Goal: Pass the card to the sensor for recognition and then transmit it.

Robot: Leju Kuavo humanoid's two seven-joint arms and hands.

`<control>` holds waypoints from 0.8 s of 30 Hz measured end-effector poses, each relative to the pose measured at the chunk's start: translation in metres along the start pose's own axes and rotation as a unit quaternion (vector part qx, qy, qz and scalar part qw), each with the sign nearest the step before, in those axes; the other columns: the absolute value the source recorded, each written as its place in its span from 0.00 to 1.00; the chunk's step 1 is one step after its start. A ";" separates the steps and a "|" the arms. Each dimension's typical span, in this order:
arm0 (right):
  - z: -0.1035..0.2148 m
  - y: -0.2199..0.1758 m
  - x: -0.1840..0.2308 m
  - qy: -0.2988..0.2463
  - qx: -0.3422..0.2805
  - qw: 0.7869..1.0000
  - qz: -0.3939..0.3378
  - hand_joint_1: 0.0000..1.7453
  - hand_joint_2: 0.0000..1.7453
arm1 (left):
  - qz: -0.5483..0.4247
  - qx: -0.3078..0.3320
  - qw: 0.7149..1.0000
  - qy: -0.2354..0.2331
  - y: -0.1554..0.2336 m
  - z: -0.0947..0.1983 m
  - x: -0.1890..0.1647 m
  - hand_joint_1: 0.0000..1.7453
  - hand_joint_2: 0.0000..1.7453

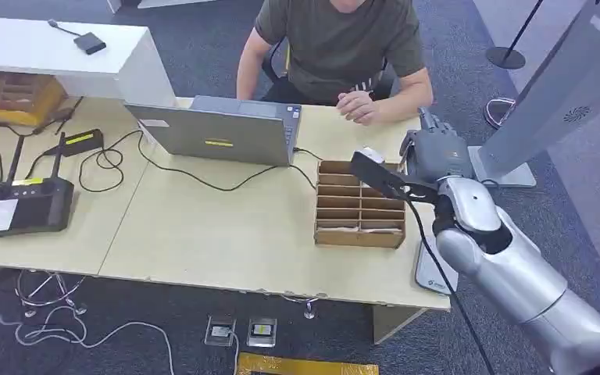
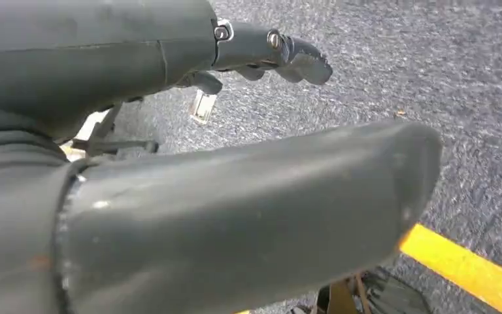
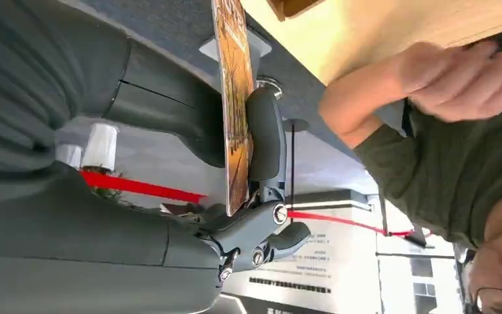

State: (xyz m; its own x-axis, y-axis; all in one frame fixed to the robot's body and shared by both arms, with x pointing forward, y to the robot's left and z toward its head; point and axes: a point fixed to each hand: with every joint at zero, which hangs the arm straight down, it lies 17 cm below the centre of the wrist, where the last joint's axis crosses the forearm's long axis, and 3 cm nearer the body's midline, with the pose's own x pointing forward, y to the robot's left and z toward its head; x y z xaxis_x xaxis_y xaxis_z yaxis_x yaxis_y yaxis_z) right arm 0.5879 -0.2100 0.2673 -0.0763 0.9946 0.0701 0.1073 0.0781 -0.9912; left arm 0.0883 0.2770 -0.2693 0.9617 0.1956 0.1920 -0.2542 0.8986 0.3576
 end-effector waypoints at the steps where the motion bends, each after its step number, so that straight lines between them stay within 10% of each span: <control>1: -0.001 -0.002 0.003 -0.003 -0.001 1.000 0.000 1.00 1.00 | 0.002 0.000 1.000 0.001 0.000 0.000 0.000 0.00 0.00; 24: -0.022 0.008 0.053 -0.032 0.021 0.999 0.009 1.00 1.00 | 0.022 -0.002 1.000 0.015 -0.007 0.004 -0.006 0.00 0.00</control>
State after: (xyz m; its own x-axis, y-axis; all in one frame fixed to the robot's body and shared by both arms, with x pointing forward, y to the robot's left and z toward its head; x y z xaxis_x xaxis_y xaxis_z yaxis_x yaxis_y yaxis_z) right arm 0.6063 -0.1555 0.2650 -0.1373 0.9895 0.0460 0.0684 0.0558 -0.9961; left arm 0.0844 0.2681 -0.2693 0.9522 0.2462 0.1807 -0.2959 0.8904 0.3458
